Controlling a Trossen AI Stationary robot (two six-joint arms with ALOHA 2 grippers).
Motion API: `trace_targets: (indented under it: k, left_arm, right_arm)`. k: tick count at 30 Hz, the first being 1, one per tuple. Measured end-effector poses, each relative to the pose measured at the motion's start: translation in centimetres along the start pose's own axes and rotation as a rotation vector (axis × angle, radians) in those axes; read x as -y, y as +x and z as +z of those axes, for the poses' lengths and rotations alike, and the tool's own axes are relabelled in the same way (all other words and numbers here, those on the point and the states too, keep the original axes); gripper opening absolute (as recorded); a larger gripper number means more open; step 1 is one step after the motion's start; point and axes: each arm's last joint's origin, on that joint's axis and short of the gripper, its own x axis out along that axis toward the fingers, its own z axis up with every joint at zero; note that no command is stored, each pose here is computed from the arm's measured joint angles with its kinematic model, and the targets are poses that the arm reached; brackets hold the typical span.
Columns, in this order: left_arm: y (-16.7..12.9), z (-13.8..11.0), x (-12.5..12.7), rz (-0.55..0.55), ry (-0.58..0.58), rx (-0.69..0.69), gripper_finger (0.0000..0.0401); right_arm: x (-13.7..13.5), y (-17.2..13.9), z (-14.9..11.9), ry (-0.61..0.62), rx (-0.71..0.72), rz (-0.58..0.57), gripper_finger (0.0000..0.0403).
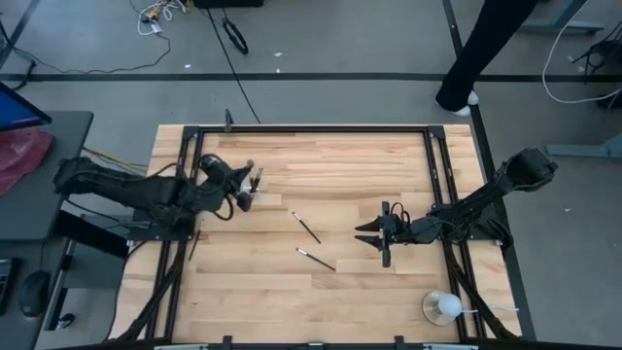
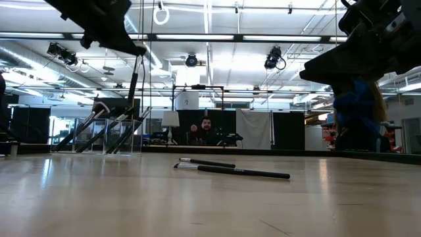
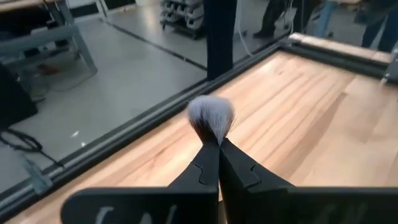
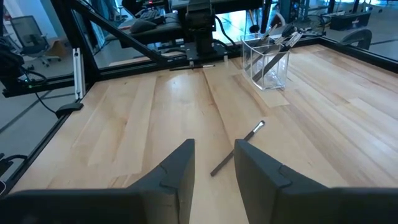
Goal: Put items in baskets/containers
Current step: Put the powder brush into the transparent organizer
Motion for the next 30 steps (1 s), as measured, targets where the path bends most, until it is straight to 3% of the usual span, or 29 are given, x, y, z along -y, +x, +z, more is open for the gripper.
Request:
trace_targets:
  k: [10, 21, 30]
  left_arm:
    - [2.6, -2.1, 1.3, 0.078, 0.071, -0.117, 0.0]
    - [4.1, -4.9, 2.3, 0.182, 0.067, -0.219, 0.0005]
    - [4.9, -5.8, 2.7, 0.223, 0.064, -0.23, 0.0018]
  right_arm:
    - [0.0, 0.0, -0.1, -0.005, -0.009, -0.002, 0.0113]
    - [0.0, 0.0, -0.2, -0.01, -0.017, -0.004, 0.0113]
    - [0.1, 0.0, -0.2, -0.011, -0.02, -0.005, 0.0113]
